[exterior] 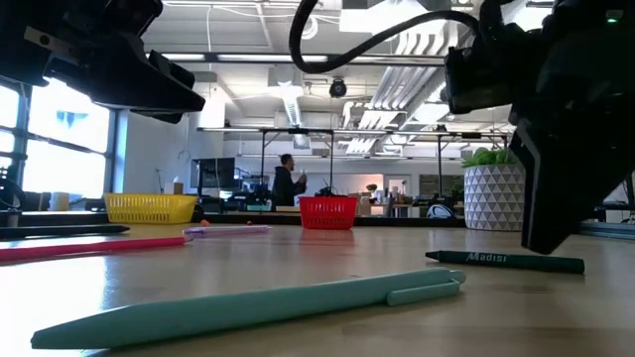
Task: Sort crayons/erasers/pens/pencils in bins
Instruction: Put the green crayon into the red bin, then put the green crayon from the red bin into the yellow bin
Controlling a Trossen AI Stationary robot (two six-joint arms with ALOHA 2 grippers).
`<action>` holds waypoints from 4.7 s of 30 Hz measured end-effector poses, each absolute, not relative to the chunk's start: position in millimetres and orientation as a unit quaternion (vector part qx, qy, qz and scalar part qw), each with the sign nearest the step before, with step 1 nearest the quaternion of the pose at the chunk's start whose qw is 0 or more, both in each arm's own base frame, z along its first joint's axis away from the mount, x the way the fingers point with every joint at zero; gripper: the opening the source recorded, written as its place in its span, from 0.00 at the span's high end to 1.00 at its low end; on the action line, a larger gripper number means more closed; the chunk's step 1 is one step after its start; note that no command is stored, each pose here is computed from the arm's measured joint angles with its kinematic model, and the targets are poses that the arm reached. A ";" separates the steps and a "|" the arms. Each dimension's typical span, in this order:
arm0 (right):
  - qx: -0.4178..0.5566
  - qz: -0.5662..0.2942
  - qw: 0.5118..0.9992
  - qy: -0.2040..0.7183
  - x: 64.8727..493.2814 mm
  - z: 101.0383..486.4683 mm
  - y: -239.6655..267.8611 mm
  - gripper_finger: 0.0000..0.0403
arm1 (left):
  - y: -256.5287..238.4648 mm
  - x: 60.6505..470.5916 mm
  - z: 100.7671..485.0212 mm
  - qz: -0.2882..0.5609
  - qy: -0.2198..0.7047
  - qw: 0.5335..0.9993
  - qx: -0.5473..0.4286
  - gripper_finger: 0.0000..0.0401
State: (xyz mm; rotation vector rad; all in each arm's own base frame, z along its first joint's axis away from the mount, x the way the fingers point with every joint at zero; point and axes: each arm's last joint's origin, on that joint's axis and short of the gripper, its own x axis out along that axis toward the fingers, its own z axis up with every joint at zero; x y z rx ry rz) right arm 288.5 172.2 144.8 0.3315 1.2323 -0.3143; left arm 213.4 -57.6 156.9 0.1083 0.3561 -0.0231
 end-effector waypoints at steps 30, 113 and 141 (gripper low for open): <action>0.106 -0.141 0.798 0.576 299.0 133.2 154.9 0.98 | -57.1 213.5 156.9 -0.011 0.177 0.982 0.060 0.99; 0.037 -0.337 0.787 0.516 430.3 241.7 -165.5 0.97 | -51.0 214.6 158.2 0.047 0.171 0.982 0.060 0.99; -0.031 -0.158 0.974 0.158 305.9 220.2 35.1 1.00 | -81.8 226.4 217.6 0.077 0.384 0.919 0.045 0.99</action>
